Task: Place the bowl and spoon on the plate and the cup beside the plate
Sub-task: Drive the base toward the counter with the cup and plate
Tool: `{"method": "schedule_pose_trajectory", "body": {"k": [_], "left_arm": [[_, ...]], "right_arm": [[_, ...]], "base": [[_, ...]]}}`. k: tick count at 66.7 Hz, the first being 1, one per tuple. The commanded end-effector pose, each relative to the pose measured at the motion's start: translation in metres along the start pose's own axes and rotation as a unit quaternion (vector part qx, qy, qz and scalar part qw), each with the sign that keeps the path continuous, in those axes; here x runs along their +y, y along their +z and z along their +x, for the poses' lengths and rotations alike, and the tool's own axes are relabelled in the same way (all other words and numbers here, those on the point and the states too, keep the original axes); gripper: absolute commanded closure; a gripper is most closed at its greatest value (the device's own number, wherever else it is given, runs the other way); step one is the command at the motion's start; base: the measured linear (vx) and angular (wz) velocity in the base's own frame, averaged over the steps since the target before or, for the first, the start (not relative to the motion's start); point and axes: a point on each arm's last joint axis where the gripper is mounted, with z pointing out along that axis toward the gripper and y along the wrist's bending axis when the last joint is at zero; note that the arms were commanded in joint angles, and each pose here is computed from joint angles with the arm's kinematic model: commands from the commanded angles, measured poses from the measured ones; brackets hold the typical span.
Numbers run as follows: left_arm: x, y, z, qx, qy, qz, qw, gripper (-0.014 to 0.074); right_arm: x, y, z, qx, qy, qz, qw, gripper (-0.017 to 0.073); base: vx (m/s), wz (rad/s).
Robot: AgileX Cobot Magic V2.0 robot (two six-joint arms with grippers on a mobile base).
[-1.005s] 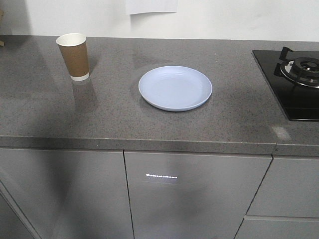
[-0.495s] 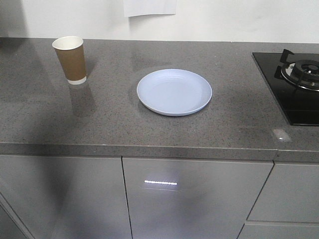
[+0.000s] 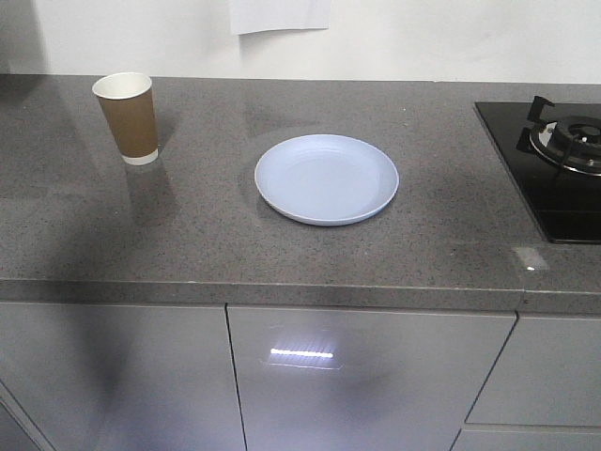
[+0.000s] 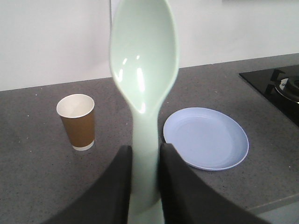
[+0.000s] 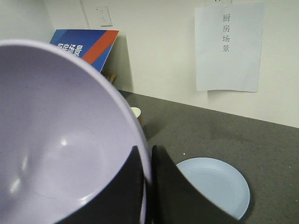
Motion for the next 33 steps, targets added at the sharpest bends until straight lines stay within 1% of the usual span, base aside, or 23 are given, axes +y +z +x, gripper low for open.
{"method": "schedule_pose_trajectory", "body": {"k": [1, 33], "left_arm": [[-0.0036, -0.0090, -0.0118, -0.048, -0.002, 0.006, 0.999, 0.0599], [-0.0036, -0.0090, -0.0118, -0.048, -0.002, 0.006, 0.999, 0.0599]], "right_arm": [[0.0151, -0.0077, -0.0084, -0.026, -0.013, -0.022, 0.999, 0.0566], [0.0151, -0.0077, -0.0084, -0.026, -0.013, -0.022, 0.999, 0.0566]], "base": [[0.03, -0.01], [0.03, -0.01]]}}
